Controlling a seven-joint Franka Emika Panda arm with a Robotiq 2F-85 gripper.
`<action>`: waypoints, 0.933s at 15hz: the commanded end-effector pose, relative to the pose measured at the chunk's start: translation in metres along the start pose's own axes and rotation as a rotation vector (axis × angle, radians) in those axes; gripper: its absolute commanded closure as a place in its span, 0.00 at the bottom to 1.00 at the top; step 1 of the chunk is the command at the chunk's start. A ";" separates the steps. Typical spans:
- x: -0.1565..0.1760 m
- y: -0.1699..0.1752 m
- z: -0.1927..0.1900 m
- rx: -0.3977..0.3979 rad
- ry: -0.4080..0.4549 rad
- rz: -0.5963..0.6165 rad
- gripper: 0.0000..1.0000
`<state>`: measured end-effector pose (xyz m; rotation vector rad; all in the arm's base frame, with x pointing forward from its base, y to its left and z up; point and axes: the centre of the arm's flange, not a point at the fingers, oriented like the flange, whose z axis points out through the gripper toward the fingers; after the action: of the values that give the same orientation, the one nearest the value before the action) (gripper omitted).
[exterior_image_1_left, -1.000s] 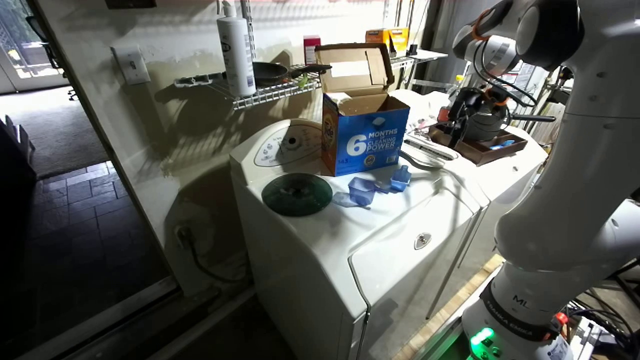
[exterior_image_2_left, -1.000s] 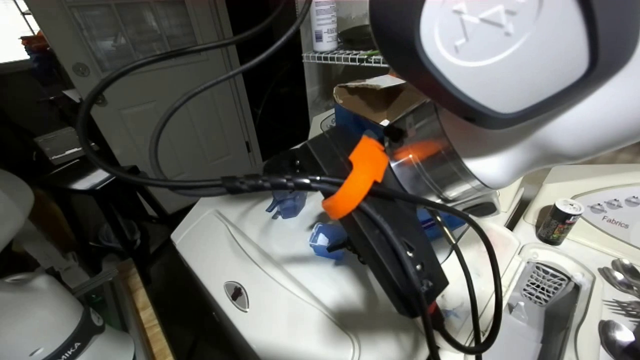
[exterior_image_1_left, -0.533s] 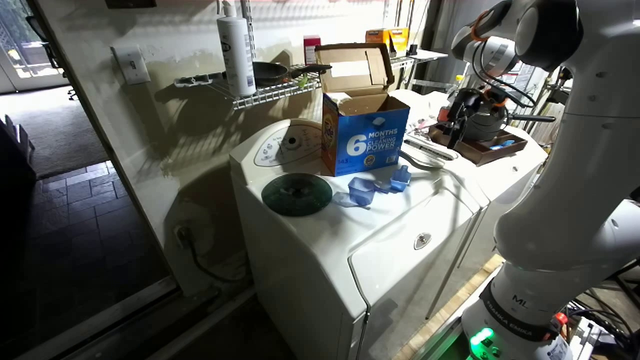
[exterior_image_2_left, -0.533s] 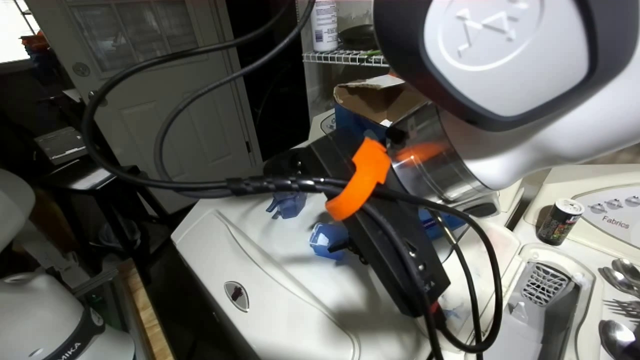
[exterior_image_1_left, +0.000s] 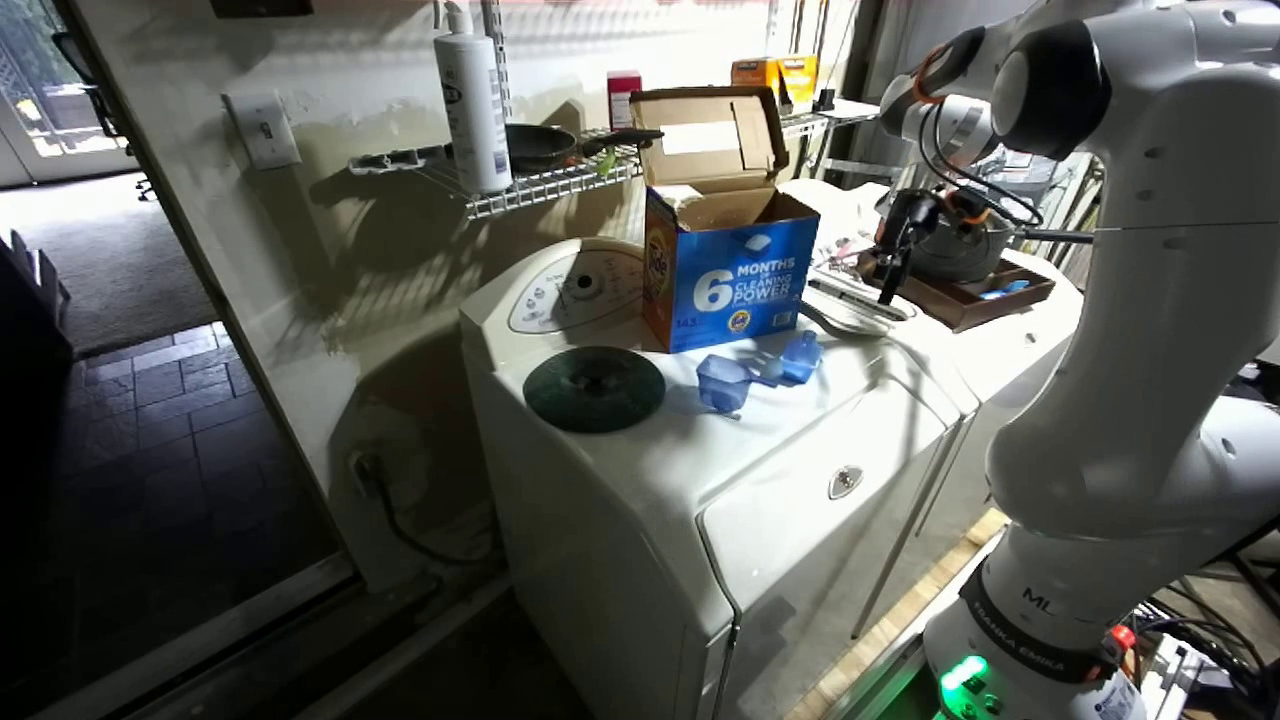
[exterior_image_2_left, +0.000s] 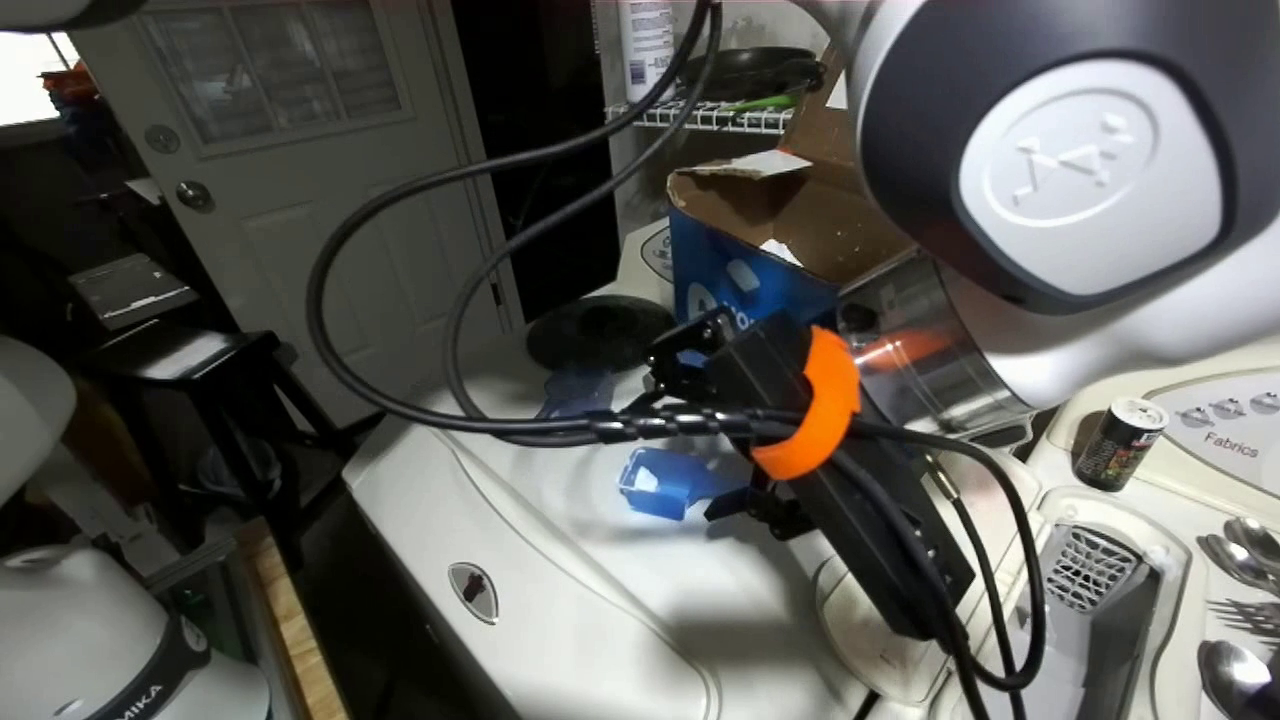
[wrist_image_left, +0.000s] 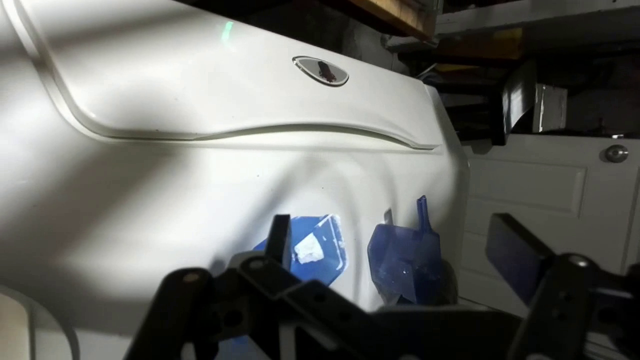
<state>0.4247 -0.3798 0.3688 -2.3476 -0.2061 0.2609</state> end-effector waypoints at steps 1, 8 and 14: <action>0.022 0.028 -0.010 -0.014 -0.020 -0.024 0.00; 0.041 0.066 0.019 0.021 -0.043 -0.064 0.00; 0.051 0.083 0.031 0.037 0.007 -0.104 0.00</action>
<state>0.4612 -0.3973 0.2870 -2.3021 -0.2913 0.2709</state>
